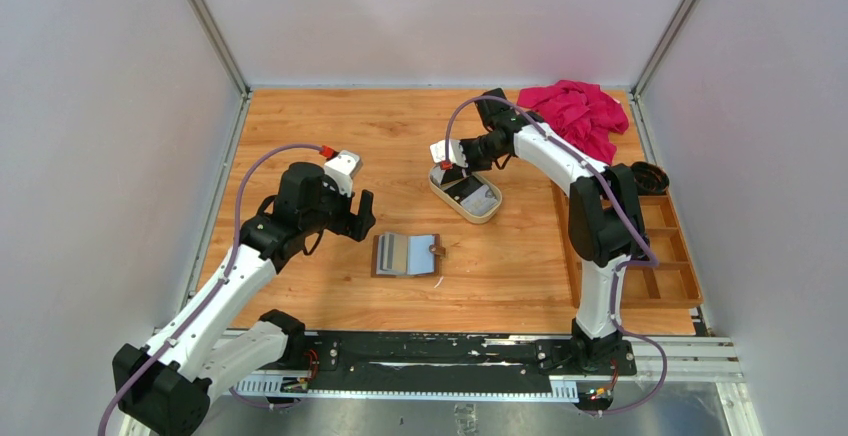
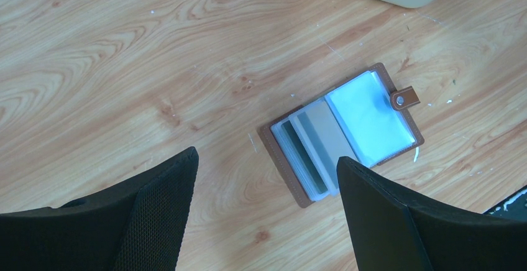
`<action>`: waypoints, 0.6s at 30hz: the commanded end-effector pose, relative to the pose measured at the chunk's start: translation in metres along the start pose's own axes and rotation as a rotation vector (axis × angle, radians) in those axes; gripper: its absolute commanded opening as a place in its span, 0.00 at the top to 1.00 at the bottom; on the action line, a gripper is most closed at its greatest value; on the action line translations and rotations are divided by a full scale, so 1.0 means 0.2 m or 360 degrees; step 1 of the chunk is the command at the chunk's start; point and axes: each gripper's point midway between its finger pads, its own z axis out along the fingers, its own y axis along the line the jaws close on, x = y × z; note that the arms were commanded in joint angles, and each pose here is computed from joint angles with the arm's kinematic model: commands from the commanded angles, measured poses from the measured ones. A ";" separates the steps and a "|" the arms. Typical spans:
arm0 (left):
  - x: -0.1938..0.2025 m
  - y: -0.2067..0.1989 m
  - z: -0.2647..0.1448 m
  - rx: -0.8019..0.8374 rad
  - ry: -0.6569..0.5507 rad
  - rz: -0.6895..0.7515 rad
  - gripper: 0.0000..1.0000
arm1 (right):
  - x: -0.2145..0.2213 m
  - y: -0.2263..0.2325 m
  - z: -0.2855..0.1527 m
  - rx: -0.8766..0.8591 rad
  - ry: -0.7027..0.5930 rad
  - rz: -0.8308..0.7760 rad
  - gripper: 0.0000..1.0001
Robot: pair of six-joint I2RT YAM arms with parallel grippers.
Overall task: Put the credit cards into the card holder
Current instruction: Pick up the credit card from the storage box.
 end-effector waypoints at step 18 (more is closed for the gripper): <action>0.02 0.00 0.02 0.0021 0.0023 -0.0005 0.13 | -0.03 0.02 -0.13 0.0021 -0.0073 -0.0033 0.89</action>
